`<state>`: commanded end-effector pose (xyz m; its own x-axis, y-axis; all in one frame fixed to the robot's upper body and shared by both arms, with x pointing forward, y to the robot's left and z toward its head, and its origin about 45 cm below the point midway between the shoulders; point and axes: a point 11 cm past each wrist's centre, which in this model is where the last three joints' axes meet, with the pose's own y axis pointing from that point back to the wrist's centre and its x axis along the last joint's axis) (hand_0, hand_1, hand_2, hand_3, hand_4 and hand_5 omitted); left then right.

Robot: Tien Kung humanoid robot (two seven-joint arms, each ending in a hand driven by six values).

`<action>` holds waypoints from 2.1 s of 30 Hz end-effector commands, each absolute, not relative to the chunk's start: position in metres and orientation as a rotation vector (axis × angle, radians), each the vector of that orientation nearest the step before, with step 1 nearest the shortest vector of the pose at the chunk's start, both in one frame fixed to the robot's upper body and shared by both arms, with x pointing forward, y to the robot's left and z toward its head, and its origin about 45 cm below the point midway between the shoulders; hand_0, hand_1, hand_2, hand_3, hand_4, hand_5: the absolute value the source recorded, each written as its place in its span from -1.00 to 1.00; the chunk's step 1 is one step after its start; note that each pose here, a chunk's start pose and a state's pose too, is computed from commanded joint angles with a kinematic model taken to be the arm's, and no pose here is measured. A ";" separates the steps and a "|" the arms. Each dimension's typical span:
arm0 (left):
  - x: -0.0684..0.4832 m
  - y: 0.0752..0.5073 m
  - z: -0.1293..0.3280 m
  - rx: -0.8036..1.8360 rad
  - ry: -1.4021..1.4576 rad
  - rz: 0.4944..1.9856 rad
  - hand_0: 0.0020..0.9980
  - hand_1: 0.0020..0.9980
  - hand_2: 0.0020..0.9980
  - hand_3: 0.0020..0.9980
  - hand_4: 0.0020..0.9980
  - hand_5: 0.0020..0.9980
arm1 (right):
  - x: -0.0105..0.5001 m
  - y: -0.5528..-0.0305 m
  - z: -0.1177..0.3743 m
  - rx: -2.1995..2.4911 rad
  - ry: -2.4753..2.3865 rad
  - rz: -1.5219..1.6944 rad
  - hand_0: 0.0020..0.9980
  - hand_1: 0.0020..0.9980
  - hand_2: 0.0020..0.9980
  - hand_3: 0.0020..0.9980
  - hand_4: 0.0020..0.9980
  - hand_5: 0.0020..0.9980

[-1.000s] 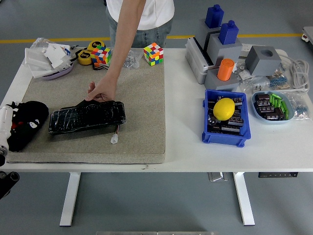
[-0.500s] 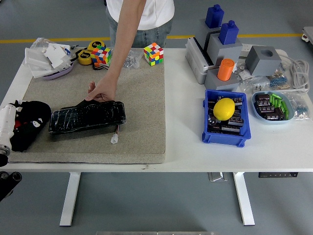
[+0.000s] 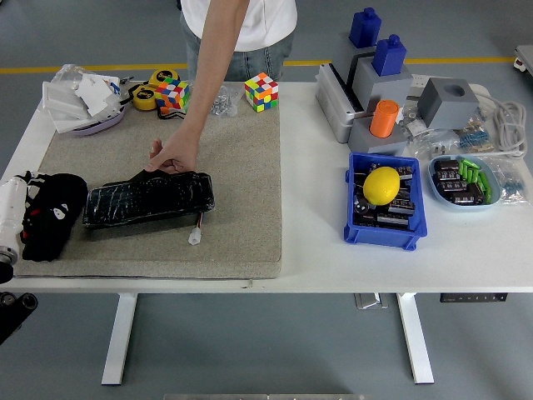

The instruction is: Pick the rag up,wipe the panel,place it on the desk

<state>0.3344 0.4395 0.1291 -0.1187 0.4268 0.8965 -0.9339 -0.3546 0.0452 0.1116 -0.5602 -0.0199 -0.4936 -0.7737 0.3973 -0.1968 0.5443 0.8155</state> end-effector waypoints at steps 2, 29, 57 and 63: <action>0.335 0.440 0.129 1.081 -0.689 1.681 -0.55 -0.38 0.01 0.29 0.52 -0.80 | 0.111 -0.560 -0.020 0.784 -1.986 -0.922 0.50 0.29 0.39 0.18 0.91 0.15; 0.337 0.441 0.132 1.060 -0.698 1.693 -0.64 -0.75 -0.07 0.13 0.08 -1.00 | 0.111 -0.563 -0.019 0.775 -1.997 -0.927 0.50 0.29 0.39 0.18 0.92 0.16; 0.342 0.447 0.163 1.026 -0.781 1.730 -0.66 -0.79 -0.06 0.10 0.01 -1.00 | 0.111 -0.563 -0.019 0.777 -1.986 -0.928 0.50 0.29 0.39 0.19 0.92 0.17; 0.342 0.435 0.170 0.995 -0.801 1.721 -0.66 -0.79 -0.06 0.10 0.01 -1.00 | 0.107 -0.565 -0.018 0.769 -1.984 -0.927 0.50 0.29 0.39 0.18 0.92 0.17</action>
<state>0.3416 0.4346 0.1695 -0.2094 0.4076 0.8888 -0.9425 -0.3263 -0.0724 0.1073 -0.5652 -0.0184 -0.4970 -0.7685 0.4030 -0.1836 0.5470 0.8167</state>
